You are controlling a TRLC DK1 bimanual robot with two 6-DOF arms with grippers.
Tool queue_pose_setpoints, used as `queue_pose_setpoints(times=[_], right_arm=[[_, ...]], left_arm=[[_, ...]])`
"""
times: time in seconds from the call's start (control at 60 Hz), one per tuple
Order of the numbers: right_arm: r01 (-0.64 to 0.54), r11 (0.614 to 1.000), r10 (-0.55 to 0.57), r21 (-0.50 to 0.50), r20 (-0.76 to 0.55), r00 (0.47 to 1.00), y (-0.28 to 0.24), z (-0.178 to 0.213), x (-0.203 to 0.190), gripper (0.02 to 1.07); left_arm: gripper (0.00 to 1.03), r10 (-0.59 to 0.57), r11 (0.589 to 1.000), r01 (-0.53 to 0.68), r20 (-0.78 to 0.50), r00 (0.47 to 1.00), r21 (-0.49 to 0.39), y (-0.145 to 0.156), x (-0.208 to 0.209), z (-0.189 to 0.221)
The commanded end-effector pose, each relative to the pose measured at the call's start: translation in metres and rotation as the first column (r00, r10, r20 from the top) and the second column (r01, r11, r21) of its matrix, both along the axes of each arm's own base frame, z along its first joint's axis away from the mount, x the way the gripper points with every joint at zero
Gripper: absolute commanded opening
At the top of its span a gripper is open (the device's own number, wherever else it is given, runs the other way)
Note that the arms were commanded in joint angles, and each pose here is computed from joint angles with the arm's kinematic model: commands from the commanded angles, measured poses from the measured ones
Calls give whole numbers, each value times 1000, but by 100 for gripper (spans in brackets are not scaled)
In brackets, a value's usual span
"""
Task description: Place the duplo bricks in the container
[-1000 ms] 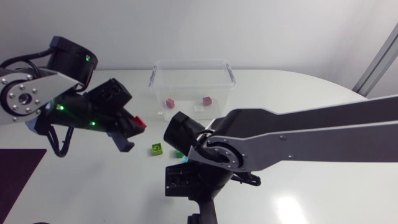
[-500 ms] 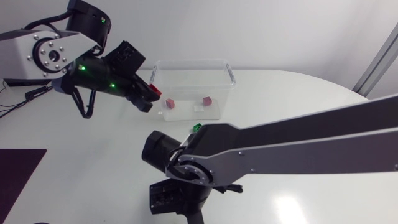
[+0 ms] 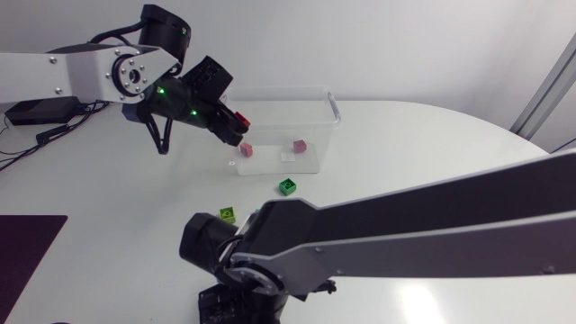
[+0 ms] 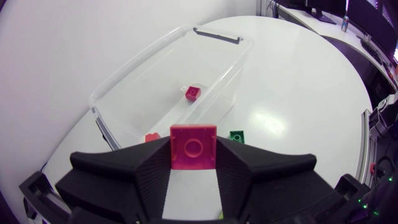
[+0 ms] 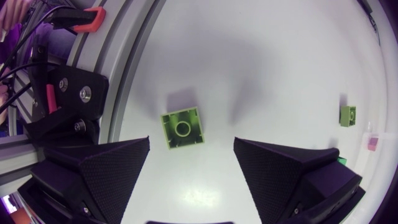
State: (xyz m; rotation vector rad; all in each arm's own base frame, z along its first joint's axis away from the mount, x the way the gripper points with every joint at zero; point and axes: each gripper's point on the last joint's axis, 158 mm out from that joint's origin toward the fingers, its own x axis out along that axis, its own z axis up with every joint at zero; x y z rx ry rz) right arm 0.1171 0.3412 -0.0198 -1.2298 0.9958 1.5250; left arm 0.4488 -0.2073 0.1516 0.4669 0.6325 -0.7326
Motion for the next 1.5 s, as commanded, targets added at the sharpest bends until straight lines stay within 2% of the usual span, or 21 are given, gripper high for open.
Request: queue_pose_setpoints(times=[0.0,0.383,0.467,0.567,0.65,0.767,0.833,0.883,1.083,1.483], right_arm=[[-31,999,31,-20,-2,1000,3,-6,-3,97],[-41,996,44,-74,29,999,6,-11,-8,86],[-46,995,48,-89,26,998,5,-14,-10,78],[-45,994,47,-101,21,999,6,-17,-10,67],[-42,993,44,-107,18,999,5,-19,-10,58],[-44,993,46,-112,18,999,6,-21,-10,39],[-43,993,46,-112,24,999,6,-21,-9,25],[-38,992,41,-117,22,999,5,-20,-9,25],[-15,996,18,-92,30,999,6,-7,-9,25],[91,994,-96,53,103,990,11,49,13,25]], left_arm=[[28,-2,1000,2,5,1000,-25,-7,13,2],[28,-5,1000,4,-25,1000,-16,-18,43,-20],[30,-5,1000,5,-32,999,-13,-19,47,-21],[42,-6,1000,5,-37,999,-12,-19,49,-23],[60,-5,1000,5,-40,999,-10,-18,49,-24],[85,-3,1000,2,-38,999,-8,-16,51,-25],[92,-1,1000,1,-35,999,-9,-15,52,-24],[97,0,1000,-1,-34,999,-10,-15,53,-23],[98,3,1000,-3,-17,1000,-19,-15,54,-14],[98,31,999,-30,15,999,-39,3,35,14]])
